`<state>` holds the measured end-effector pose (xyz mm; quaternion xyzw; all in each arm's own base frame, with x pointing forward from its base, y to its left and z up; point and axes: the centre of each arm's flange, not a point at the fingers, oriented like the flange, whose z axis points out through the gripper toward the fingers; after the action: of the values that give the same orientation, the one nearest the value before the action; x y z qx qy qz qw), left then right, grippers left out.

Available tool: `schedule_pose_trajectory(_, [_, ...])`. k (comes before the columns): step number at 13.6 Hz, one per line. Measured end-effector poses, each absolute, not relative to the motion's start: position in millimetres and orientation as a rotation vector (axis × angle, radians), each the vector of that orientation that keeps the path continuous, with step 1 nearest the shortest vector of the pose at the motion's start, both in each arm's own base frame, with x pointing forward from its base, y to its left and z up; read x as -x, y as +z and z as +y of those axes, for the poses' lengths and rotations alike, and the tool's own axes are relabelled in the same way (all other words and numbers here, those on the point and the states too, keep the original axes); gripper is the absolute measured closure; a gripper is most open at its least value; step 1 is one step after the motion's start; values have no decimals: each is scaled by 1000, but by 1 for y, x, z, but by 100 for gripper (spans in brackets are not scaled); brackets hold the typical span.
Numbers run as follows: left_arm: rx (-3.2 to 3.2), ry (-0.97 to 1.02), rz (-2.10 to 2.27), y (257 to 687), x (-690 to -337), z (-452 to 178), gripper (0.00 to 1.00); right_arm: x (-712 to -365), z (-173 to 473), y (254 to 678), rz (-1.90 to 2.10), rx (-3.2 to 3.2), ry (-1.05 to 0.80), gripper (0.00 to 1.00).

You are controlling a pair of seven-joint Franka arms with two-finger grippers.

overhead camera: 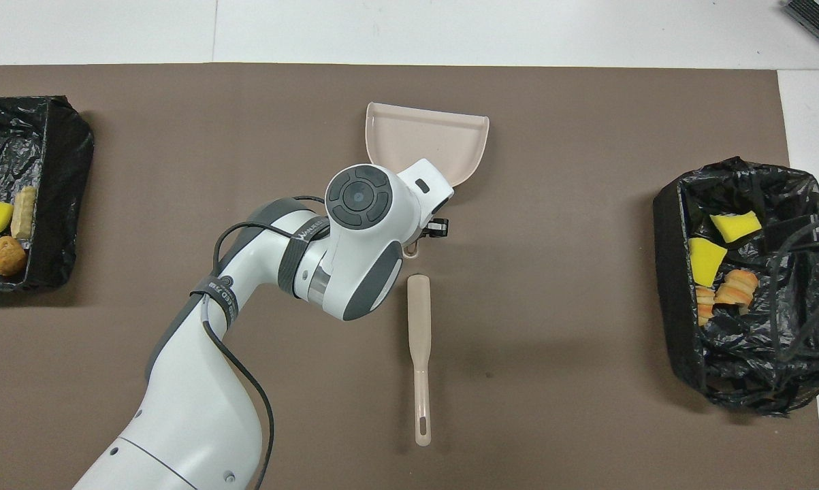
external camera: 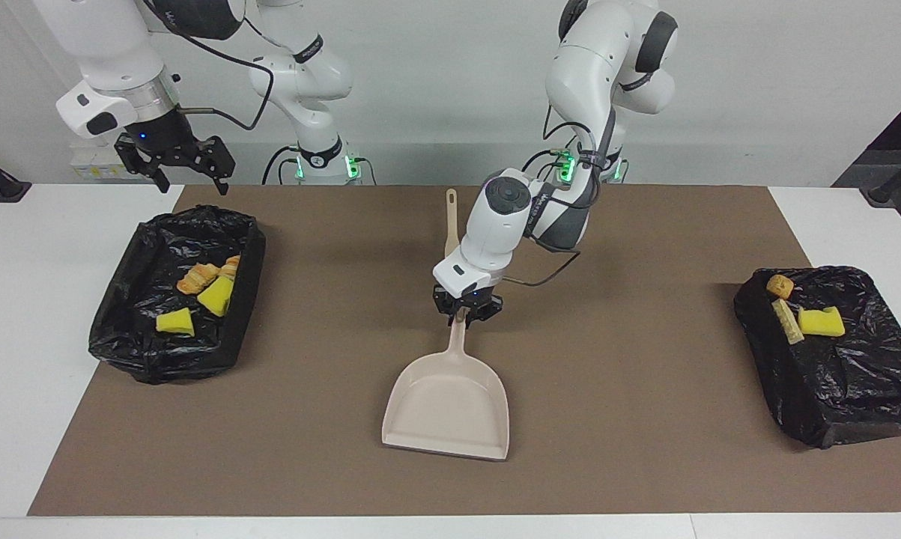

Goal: Sweep and dump trash in bin
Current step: 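Set the dustpan down and withdraw the left gripper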

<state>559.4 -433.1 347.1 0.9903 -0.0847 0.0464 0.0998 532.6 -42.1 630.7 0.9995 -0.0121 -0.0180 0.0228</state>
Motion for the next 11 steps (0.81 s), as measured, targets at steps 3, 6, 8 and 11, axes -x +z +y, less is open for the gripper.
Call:
schedule_pose_trajectory(3, [-2965, 59, -204, 371, -567, -409, 49, -533, -42, 631, -38, -3095, -56, 0])
schedule_pose_trajectory(6, [-2978, 30, -139, 421, -568, -381, 15, -533, -42, 630, -37, -3095, -57, 0])
schedule_pose_trajectory(8, [-2974, 51, -67, 436, -574, -366, 0, -533, -42, 630, -37, -3095, -58, 0])
schedule_pose_trajectory(11, [-2990, 14, 40, 449, -593, -321, 0, -534, -42, 631, -37, -3095, -37, 0])
